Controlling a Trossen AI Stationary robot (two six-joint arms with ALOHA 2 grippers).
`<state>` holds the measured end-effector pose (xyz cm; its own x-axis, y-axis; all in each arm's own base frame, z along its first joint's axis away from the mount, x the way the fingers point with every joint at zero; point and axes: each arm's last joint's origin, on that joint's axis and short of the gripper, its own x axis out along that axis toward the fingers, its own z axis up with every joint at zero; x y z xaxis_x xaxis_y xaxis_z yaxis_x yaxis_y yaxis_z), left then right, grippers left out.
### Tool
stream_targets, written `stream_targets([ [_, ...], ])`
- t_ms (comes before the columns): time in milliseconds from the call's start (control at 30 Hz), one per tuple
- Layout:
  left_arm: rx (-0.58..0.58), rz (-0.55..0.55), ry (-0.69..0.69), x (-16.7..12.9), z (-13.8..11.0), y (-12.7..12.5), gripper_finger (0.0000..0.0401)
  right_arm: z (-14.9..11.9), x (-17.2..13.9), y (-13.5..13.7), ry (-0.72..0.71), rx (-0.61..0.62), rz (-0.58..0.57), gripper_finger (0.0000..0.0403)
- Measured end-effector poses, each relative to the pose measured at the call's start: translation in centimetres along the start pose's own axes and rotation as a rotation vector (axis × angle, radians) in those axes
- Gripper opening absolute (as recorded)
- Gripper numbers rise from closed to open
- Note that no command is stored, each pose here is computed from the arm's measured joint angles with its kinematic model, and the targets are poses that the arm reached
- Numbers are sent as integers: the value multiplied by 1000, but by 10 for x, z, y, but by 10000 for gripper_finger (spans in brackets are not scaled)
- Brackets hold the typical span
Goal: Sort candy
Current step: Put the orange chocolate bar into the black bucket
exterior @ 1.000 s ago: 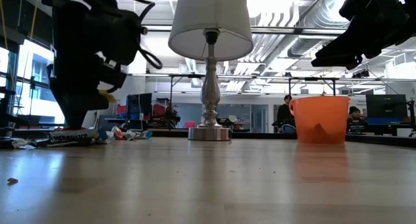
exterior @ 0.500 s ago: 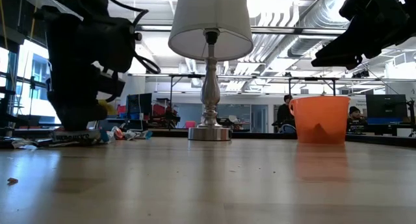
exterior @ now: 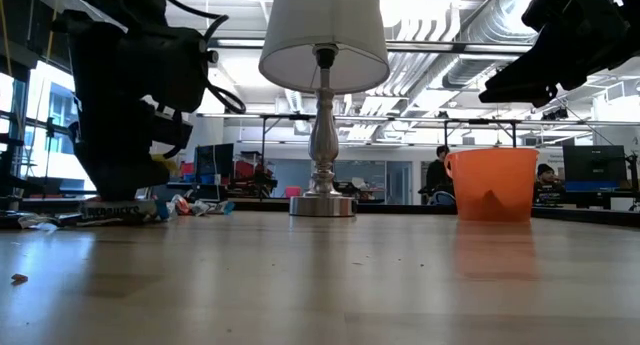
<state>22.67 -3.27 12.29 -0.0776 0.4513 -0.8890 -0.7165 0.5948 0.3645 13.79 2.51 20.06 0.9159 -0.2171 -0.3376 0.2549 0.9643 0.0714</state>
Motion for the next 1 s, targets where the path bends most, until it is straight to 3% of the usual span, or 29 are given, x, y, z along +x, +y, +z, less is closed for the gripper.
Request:
stream_targets([
  [233,-7,17,-31,1,1,0,50,0,0,0,0,0,0,180],
  [633,35,19,-12,-1,1,1,45,0,0,0,0,0,0,180],
  [1000,29,24,-36,-46,14,11,45,0,0,0,0,0,0,180],
])
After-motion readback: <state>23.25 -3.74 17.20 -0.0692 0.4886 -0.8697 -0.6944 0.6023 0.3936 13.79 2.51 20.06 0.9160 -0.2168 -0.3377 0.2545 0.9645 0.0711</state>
